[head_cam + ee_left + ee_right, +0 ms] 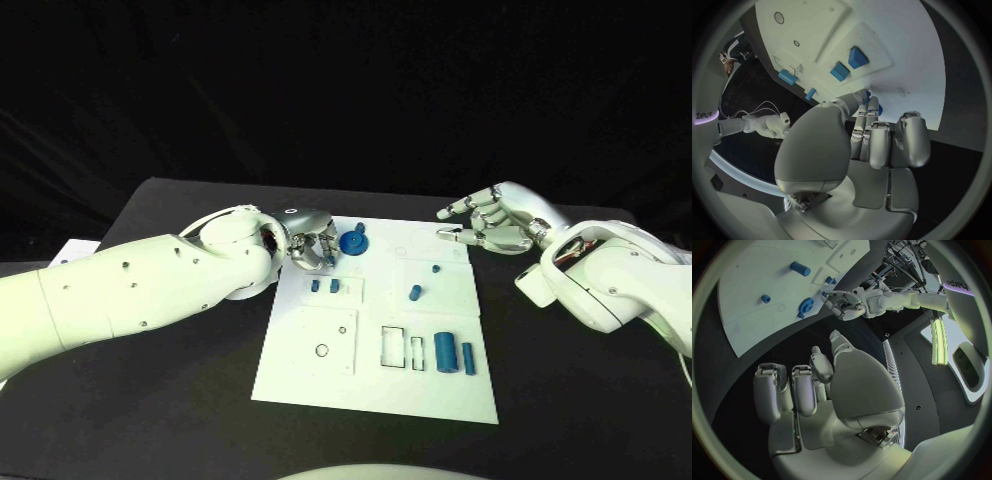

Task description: Assemble the parts on the task board

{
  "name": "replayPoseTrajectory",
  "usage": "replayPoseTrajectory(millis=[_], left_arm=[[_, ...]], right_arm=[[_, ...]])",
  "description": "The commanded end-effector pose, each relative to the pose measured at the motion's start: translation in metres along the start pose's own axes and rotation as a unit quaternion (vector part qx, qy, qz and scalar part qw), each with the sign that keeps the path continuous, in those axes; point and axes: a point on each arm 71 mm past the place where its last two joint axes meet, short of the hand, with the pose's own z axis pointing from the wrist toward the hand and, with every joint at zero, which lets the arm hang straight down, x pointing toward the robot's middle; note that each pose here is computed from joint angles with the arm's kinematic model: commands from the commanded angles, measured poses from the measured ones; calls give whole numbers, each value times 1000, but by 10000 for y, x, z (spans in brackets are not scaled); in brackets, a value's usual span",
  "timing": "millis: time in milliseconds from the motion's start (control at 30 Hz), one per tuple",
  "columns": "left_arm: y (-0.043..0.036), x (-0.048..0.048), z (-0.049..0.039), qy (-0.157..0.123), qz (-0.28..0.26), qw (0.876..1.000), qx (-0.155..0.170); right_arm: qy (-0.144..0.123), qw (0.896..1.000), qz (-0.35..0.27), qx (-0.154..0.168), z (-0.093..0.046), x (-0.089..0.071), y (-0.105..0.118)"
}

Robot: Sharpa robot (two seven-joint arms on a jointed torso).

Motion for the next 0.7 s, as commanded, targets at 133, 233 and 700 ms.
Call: replayPoseTrajectory(millis=[133,233,700], left_arm=[[-22,29,0,18,3,1000,0],[-23,31,-2,18,3,1000,0],[-20,44,2,26,13,1000,-5]], right_arm=[[5,1000,-3,-5,1,12,5],[5,1000,-3,-4,1,11,3],[5,1000,-3,-4,4,13,3]])
